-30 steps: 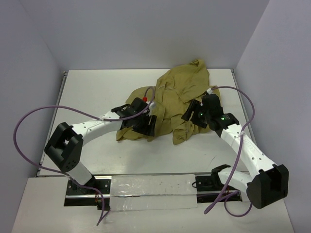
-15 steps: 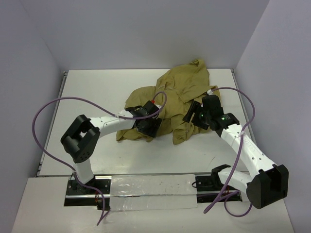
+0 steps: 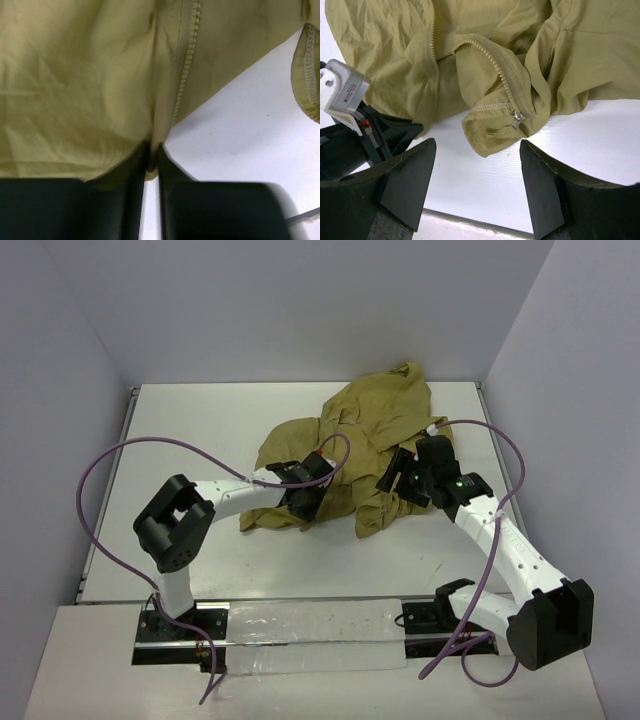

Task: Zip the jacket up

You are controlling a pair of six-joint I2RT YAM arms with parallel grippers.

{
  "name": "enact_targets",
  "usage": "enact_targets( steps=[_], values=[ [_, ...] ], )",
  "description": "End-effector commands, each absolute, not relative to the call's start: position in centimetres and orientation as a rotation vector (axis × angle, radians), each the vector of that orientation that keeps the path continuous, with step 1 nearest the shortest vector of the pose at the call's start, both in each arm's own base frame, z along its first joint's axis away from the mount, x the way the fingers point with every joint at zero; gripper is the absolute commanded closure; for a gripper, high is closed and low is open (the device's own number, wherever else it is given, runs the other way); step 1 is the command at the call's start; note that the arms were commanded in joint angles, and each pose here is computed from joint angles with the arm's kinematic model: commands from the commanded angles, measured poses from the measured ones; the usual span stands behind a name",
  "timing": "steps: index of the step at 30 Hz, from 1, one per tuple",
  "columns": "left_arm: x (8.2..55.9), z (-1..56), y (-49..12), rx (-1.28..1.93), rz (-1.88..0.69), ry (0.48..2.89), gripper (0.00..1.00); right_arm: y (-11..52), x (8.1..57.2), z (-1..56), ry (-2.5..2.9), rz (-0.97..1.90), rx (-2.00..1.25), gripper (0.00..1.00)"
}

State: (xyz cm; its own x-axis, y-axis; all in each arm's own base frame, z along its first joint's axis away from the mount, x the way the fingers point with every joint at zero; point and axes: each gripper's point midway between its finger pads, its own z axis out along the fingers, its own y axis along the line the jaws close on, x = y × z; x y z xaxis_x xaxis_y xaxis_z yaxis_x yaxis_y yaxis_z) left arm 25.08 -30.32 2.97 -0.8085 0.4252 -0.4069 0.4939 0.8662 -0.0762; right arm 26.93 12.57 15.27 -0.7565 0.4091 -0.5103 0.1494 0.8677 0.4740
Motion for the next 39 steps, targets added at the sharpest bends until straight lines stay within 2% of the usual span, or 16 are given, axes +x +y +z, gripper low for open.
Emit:
enact_targets(
  steps=[1,2,5,13,20,34,39],
  values=[
    [26.1,4.7,-31.5,0.668,-0.269,2.614,0.94,12.6,27.7,16.9,2.365,0.559,0.390,0.25],
    [26.0,4.9,-31.5,0.664,-0.278,2.618,0.98,12.6,27.7,17.0,2.364,0.558,0.389,0.25],
    [26.5,7.0,-32.0,0.616,-0.391,2.612,1.00,12.5,27.6,17.1,2.365,0.556,0.381,0.25],
    [29.8,17.5,-32.0,0.190,-1.186,2.475,1.00,12.7,27.2,15.8,2.412,0.546,0.318,0.25],
    [31.9,21.4,-31.9,-0.128,-1.607,2.245,1.00,13.0,26.2,13.0,2.480,0.561,0.331,0.25],
    [33.9,21.7,-32.3,-0.316,-1.664,2.204,1.00,12.3,26.3,12.2,2.501,0.489,0.323,0.26],
    [34.1,21.5,-32.1,-0.334,-1.649,2.201,1.00,15.0,27.0,15.2,2.406,0.675,0.220,0.30]
  ],
)
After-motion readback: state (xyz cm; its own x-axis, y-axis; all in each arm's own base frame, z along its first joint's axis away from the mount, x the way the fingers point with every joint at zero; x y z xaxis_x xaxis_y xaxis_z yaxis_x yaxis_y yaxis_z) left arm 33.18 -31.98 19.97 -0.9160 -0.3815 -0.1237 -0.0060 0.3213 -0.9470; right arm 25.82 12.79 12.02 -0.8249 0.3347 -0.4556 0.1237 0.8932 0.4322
